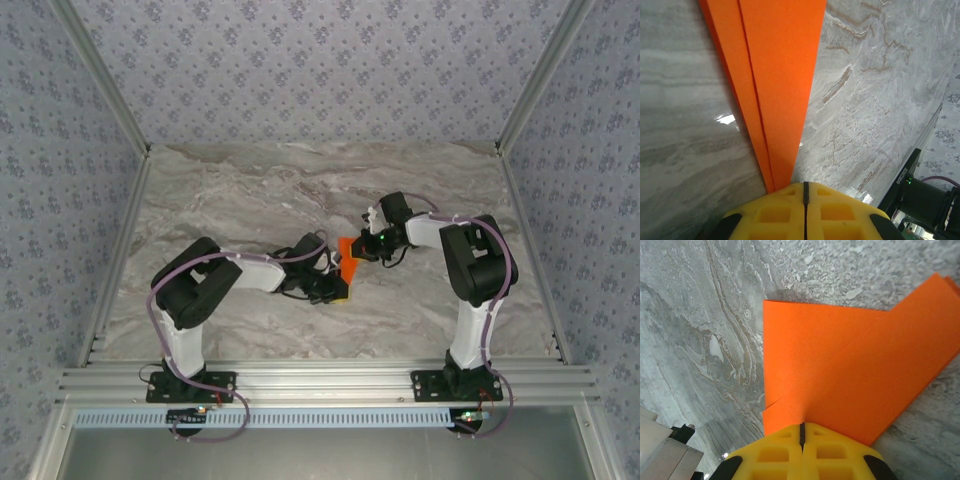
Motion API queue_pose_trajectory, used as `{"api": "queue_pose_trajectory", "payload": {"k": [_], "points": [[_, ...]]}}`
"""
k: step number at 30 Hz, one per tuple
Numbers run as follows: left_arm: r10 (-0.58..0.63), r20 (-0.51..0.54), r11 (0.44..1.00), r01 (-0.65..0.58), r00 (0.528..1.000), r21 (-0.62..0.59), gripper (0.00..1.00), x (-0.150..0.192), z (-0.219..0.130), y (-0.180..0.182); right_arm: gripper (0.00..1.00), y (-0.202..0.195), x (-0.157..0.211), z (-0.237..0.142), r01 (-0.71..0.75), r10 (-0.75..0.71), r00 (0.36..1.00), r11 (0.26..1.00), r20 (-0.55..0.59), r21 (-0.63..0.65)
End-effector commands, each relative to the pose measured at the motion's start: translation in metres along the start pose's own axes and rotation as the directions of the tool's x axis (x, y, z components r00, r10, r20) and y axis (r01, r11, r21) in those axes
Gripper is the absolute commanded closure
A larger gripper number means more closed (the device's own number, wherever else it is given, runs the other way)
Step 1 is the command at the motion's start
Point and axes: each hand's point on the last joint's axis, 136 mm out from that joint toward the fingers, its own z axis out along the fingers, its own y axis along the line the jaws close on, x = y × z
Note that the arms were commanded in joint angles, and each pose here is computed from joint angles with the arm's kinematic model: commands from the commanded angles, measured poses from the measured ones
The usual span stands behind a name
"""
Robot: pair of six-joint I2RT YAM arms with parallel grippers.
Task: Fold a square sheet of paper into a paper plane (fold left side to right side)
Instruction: Fold the wing for the fifth time at the center of the table.
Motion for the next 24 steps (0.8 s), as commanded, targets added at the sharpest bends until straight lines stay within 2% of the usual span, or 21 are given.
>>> {"api": "queue_pose_trajectory", "payload": {"k": [1, 6, 11, 15, 19, 24], "points": [[-0.061, -0.087, 0.994, 0.053, 0.994, -0.101, 0.95, 0.034, 0.006, 0.034, 1.00, -0.026, 0.017, 0.006, -0.040, 0.046, 0.997, 0.993, -0.056, 0.109], [-0.061, -0.091, 0.994, 0.052, 0.994, -0.099, 0.96, 0.044, 0.003, 0.035, 1.00, -0.019, 0.013, 0.005, -0.031, 0.034, 0.998, 0.997, -0.045, 0.072], [0.022, -0.033, 1.000, -0.022, 0.999, -0.005, 0.94, 0.041, -0.014, 0.006, 1.00, 0.004, -0.006, -0.006, 0.013, -0.013, 1.000, 1.000, 0.011, -0.001], [0.130, 0.040, 0.991, -0.130, 0.991, 0.007, 0.91, 0.035, -0.037, -0.016, 0.81, 0.021, -0.030, -0.031, 0.067, -0.067, 0.992, 0.998, 0.109, 0.002], [0.214, 0.126, 0.977, -0.211, 0.969, -0.039, 0.74, 0.025, -0.065, -0.026, 0.63, 0.035, -0.042, -0.065, 0.106, -0.119, 0.975, 0.991, 0.188, 0.077], [0.266, 0.294, 0.959, -0.221, 0.918, -0.176, 0.48, 0.003, -0.107, -0.020, 0.52, 0.035, -0.023, -0.091, 0.098, -0.152, 0.969, 0.961, 0.194, 0.260]]}}
